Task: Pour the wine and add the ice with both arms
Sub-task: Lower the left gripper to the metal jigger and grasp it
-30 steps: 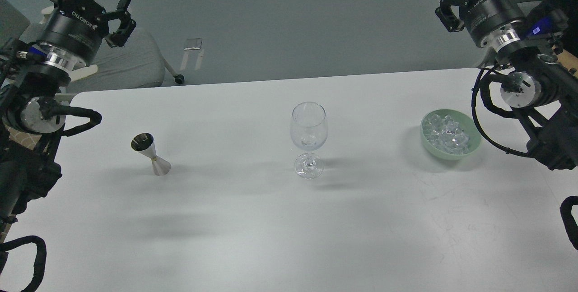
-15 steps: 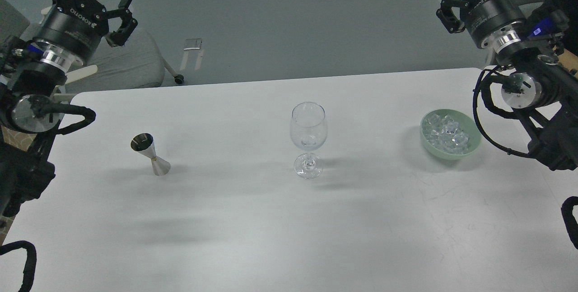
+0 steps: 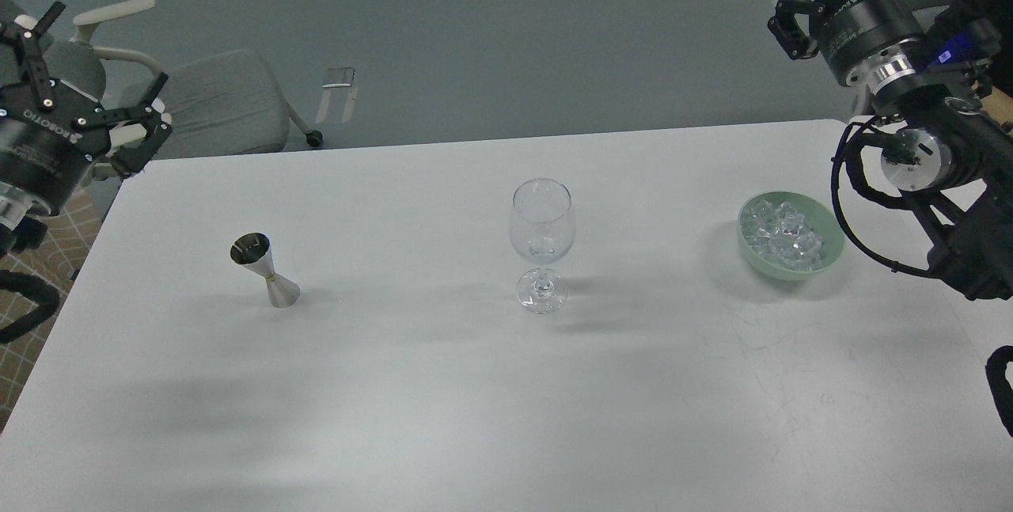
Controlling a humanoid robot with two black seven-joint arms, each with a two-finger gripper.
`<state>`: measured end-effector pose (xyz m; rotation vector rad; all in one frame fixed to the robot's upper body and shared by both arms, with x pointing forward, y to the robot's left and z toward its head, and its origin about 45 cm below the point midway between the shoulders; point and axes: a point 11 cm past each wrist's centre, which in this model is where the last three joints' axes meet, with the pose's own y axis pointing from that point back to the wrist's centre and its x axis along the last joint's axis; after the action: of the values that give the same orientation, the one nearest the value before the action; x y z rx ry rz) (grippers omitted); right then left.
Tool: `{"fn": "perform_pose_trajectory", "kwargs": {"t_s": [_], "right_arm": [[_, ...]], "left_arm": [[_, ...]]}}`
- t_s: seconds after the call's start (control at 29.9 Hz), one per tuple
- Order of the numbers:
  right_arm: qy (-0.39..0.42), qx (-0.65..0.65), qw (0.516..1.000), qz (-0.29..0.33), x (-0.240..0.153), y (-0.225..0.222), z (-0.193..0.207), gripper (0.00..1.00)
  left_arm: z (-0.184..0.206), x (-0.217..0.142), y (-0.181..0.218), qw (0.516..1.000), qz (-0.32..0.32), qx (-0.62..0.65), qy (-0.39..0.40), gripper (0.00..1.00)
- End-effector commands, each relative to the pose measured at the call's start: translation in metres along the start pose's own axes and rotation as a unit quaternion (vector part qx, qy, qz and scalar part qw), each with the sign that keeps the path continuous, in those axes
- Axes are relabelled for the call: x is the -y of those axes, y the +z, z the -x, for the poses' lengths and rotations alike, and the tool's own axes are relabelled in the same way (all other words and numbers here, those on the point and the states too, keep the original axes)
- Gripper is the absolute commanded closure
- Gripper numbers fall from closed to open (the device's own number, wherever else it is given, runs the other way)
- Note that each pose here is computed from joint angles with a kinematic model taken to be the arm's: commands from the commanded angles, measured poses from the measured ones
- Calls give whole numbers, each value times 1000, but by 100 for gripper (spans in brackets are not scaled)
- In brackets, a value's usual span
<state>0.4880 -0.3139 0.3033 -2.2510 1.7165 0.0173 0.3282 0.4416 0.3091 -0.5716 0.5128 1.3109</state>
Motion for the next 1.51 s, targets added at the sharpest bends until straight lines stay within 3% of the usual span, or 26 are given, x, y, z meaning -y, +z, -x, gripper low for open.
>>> {"fn": "perform_pose_trajectory", "kwargs": {"t_s": [0.0, 0.17, 0.27, 0.54, 1.0, 1.47], "right_arm": [[0, 3, 1000, 4, -1, 4, 1, 0], [2, 3, 1000, 6, -2, 6, 2, 0], [3, 2, 1000, 6, -2, 6, 1, 0], [1, 5, 1000, 9, -2, 11, 4, 0], [7, 1, 1000, 11, -2, 12, 3, 0], [7, 1, 1000, 13, -3, 14, 4, 0]], "left_arm": [[-11, -34, -9, 998, -3, -49, 26, 1], [-32, -96, -43, 990, -17, -116, 82, 2], [-36, -116, -69, 982, -34, -155, 99, 2], [-40, -139, -120, 962, -51, -232, 134, 1], [-65, -113, -171, 930, -64, -306, 193, 1], [-84, -78, -195, 918, -53, -332, 209, 1]]}}
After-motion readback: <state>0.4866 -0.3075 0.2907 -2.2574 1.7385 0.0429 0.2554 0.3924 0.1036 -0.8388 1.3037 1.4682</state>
